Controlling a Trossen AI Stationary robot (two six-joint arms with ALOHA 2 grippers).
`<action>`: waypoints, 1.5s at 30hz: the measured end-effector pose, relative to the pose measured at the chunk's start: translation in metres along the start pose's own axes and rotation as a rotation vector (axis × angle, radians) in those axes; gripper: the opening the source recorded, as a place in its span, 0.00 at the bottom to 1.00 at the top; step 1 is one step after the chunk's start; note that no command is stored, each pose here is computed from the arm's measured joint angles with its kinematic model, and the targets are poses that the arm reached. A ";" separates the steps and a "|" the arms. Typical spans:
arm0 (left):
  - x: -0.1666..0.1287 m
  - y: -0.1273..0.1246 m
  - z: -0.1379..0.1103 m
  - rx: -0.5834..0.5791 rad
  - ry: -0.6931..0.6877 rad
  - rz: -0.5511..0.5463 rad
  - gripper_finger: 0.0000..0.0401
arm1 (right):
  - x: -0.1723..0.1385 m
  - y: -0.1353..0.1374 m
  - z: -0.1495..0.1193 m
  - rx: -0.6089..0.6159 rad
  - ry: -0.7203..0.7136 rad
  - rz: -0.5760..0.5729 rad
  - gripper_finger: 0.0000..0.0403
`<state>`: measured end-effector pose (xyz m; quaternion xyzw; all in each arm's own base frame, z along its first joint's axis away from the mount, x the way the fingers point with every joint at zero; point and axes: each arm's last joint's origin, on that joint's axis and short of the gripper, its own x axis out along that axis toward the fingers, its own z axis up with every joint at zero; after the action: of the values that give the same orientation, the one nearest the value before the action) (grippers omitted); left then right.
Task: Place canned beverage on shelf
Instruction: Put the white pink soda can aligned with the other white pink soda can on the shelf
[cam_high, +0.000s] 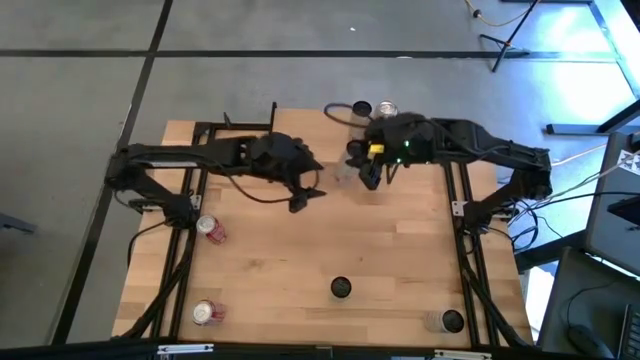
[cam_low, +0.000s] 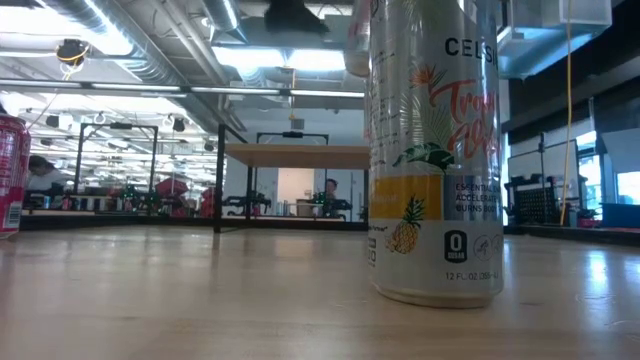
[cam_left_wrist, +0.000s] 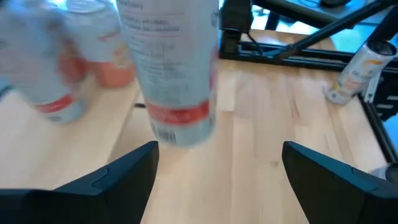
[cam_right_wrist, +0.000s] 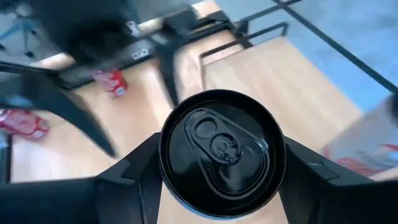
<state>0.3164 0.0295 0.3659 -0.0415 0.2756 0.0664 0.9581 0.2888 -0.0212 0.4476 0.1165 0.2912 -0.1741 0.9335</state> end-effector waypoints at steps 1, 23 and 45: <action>-0.009 0.002 0.000 -0.001 0.001 0.014 0.83 | -0.003 -0.002 0.003 -0.004 -0.011 -0.007 0.55; -0.082 0.008 -0.003 -0.065 -0.040 0.148 0.83 | 0.067 -0.081 -0.002 -0.087 0.228 -0.218 0.56; -0.082 0.007 -0.001 -0.059 -0.054 0.116 0.83 | 0.081 -0.086 -0.002 -0.145 0.242 -0.279 0.76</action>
<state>0.2456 0.0280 0.4084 -0.0517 0.2495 0.1311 0.9581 0.3164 -0.1197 0.3890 0.0278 0.4262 -0.2650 0.8645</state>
